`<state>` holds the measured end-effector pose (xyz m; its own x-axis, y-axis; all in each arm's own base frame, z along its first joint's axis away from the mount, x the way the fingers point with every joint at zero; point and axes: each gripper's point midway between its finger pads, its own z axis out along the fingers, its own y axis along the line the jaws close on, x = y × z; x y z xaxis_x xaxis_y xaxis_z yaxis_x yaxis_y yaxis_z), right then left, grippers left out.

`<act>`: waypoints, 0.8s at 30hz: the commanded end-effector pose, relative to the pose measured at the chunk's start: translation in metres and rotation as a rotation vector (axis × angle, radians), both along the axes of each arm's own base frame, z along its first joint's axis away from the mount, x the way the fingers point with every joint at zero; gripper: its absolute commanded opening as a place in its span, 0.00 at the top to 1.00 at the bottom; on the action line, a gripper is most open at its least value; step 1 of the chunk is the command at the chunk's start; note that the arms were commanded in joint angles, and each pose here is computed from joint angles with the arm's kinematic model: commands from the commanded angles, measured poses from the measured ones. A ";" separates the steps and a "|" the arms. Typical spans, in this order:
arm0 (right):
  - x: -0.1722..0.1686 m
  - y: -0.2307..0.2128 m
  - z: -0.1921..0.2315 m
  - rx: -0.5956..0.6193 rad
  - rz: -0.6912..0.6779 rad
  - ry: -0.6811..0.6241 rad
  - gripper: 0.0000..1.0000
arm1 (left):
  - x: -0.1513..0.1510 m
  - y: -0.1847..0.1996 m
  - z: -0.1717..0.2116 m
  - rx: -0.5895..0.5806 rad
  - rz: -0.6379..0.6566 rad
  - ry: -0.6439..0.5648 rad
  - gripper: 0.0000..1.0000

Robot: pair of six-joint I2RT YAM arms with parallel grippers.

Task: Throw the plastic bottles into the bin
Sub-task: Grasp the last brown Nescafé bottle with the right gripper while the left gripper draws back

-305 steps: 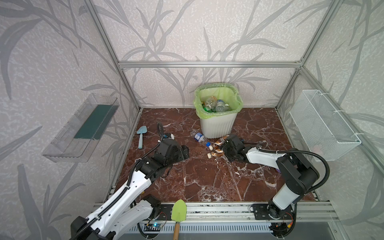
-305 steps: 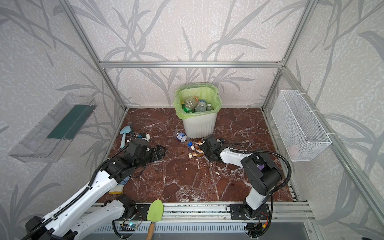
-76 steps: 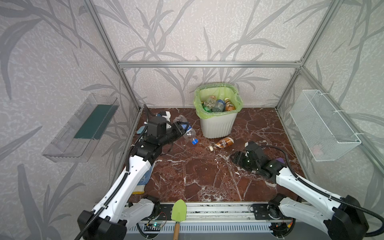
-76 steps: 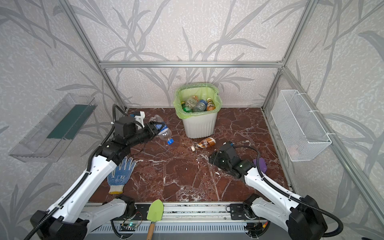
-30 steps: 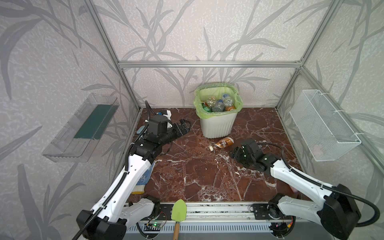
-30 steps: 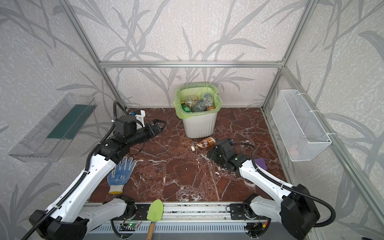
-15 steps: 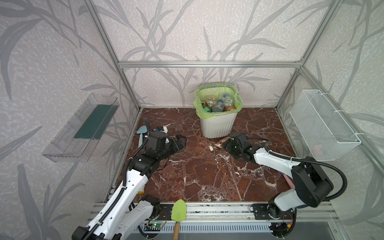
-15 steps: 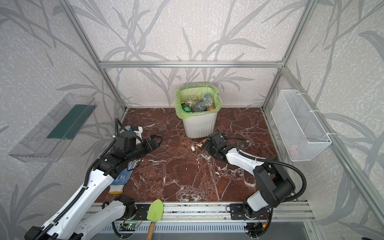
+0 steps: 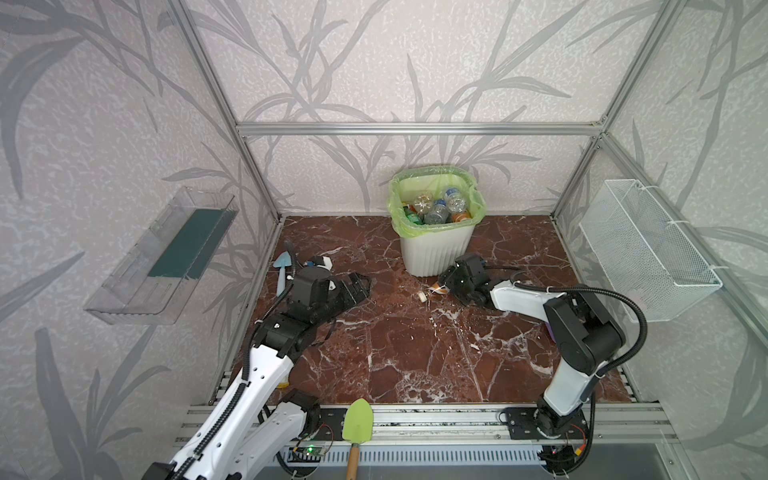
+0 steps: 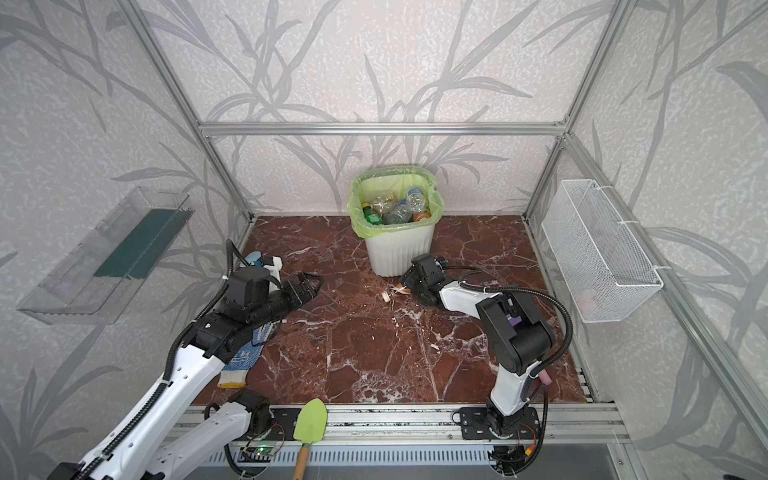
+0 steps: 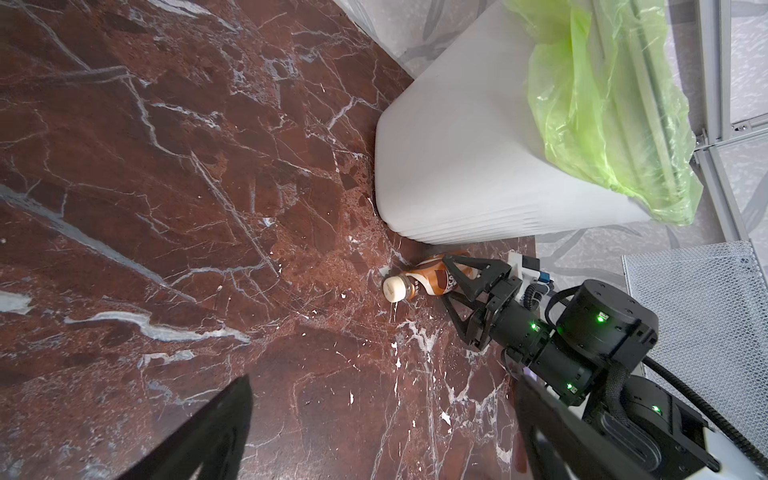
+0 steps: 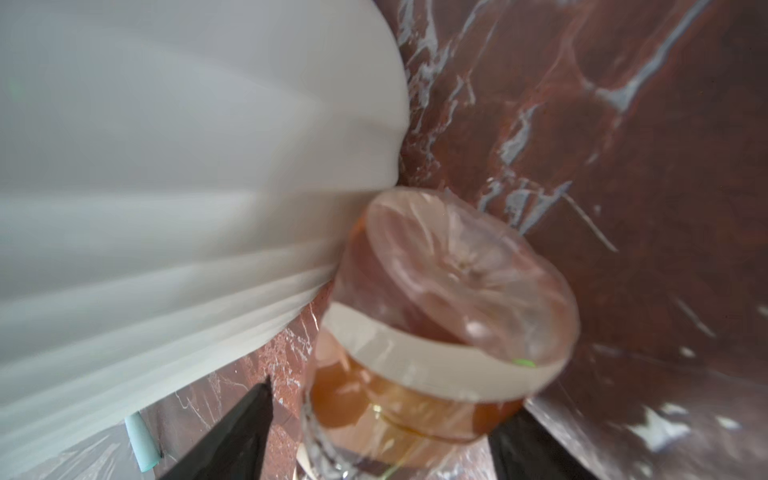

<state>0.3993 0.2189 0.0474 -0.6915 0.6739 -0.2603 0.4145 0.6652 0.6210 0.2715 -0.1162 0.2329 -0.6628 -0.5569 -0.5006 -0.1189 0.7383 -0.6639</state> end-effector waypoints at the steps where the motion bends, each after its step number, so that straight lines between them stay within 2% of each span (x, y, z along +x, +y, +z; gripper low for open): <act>1: 0.004 -0.002 -0.008 -0.006 -0.003 0.007 0.25 | -0.002 0.006 0.000 0.013 0.020 -0.003 0.03; 3: 0.002 -0.004 -0.012 -0.006 -0.007 0.010 0.26 | -0.002 0.006 0.000 0.014 0.019 -0.003 0.03; 10: -0.014 -0.012 -0.004 -0.023 0.037 0.000 0.43 | -0.003 0.006 -0.003 0.020 0.020 0.003 0.03; 18: -0.066 -0.019 0.021 -0.088 0.232 -0.019 0.48 | -0.001 0.006 -0.005 0.015 0.024 0.010 0.03; 24: -0.106 -0.038 0.051 -0.145 0.287 -0.099 0.48 | 0.002 0.005 -0.008 0.016 0.026 0.020 0.03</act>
